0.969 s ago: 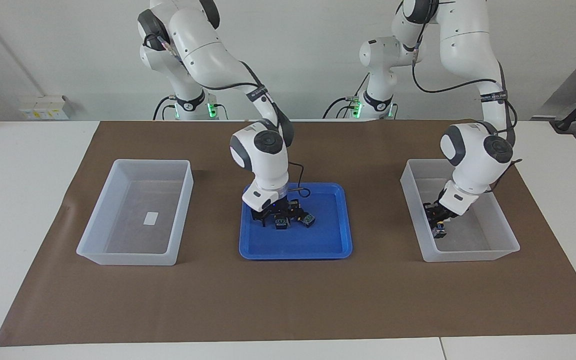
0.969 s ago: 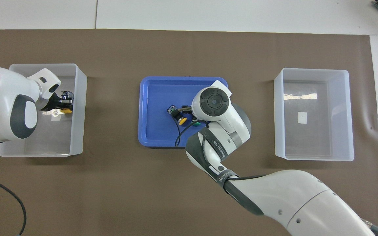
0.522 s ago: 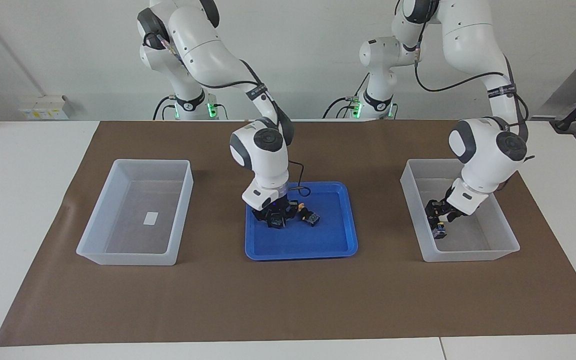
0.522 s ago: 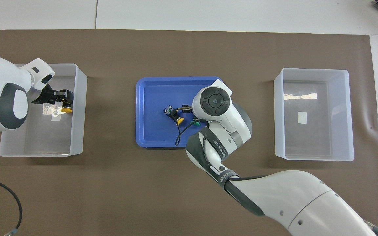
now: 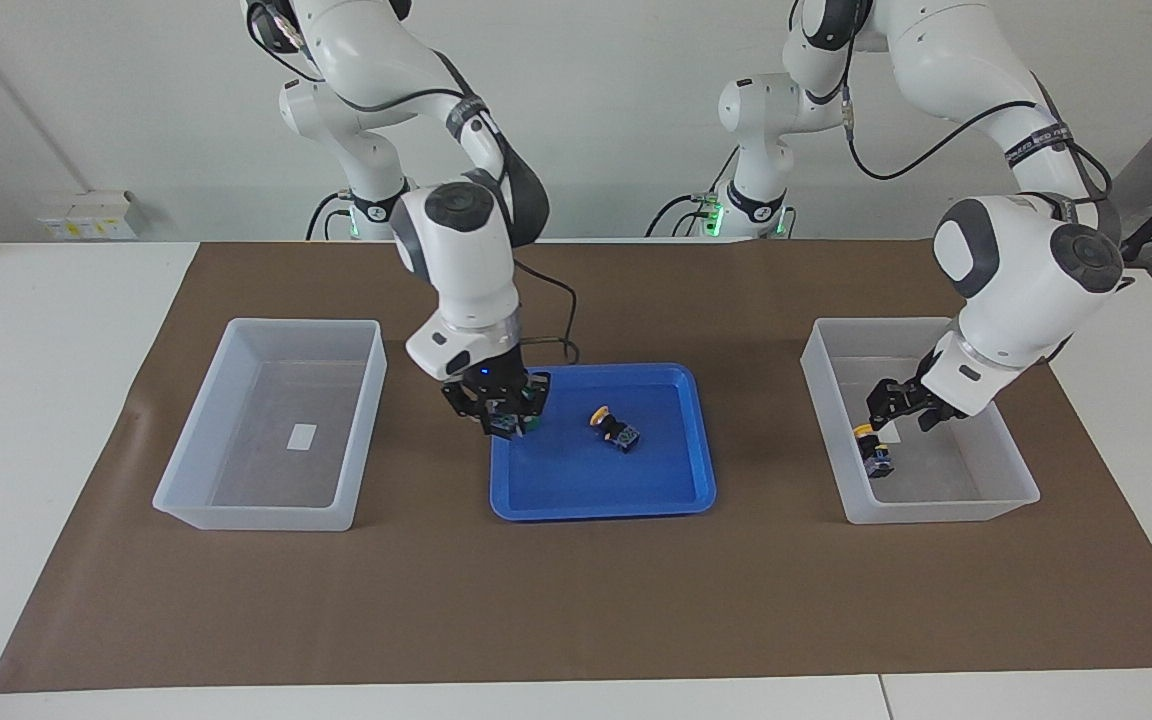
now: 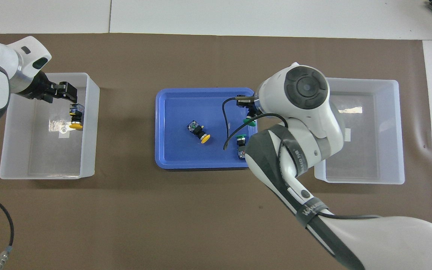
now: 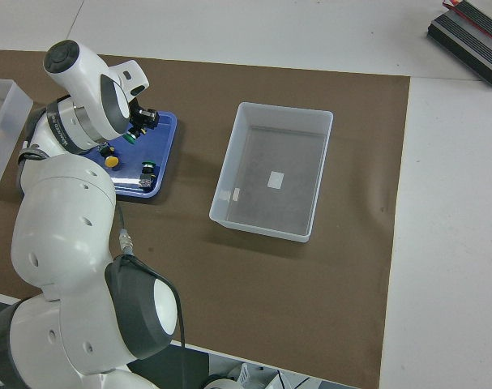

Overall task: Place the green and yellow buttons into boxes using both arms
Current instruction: 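Carry the green button to its bin while the left gripper returns to the tray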

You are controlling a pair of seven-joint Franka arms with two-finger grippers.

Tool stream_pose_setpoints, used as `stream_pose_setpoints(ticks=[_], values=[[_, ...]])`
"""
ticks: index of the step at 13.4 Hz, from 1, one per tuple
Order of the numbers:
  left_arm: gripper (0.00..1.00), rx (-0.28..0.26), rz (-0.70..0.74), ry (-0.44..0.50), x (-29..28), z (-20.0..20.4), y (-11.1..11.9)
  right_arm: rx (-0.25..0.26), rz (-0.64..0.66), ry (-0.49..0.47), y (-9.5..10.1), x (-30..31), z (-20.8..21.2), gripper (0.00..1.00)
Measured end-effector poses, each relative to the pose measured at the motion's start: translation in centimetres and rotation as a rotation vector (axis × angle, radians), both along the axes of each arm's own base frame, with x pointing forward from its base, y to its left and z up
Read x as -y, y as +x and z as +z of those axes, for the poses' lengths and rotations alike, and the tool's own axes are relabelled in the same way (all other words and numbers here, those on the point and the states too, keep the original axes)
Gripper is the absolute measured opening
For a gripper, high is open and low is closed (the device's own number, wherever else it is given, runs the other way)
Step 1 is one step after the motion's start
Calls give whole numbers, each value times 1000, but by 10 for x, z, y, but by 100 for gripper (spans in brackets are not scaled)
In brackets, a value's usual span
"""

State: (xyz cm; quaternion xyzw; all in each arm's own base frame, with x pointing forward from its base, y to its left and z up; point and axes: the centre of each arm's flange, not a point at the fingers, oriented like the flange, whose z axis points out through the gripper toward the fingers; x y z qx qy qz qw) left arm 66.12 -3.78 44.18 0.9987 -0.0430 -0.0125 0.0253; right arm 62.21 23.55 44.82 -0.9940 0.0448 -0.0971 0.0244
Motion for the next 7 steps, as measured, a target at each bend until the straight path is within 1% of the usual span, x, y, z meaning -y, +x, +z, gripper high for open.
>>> stream_pose_setpoints(ticks=[2,3,5,7], values=[[74,-7,44,2,42,-2,-2,-9,12,-35,6,66,29,46],[74,-12,77,4,66,-4,-4,-23,36,-55,9,102,36,46],[74,-10,172,6,119,-4,-13,-58,106,-93,14,179,37,46],[73,20,268,-8,173,-4,-22,-76,185,-120,12,265,20,46]])
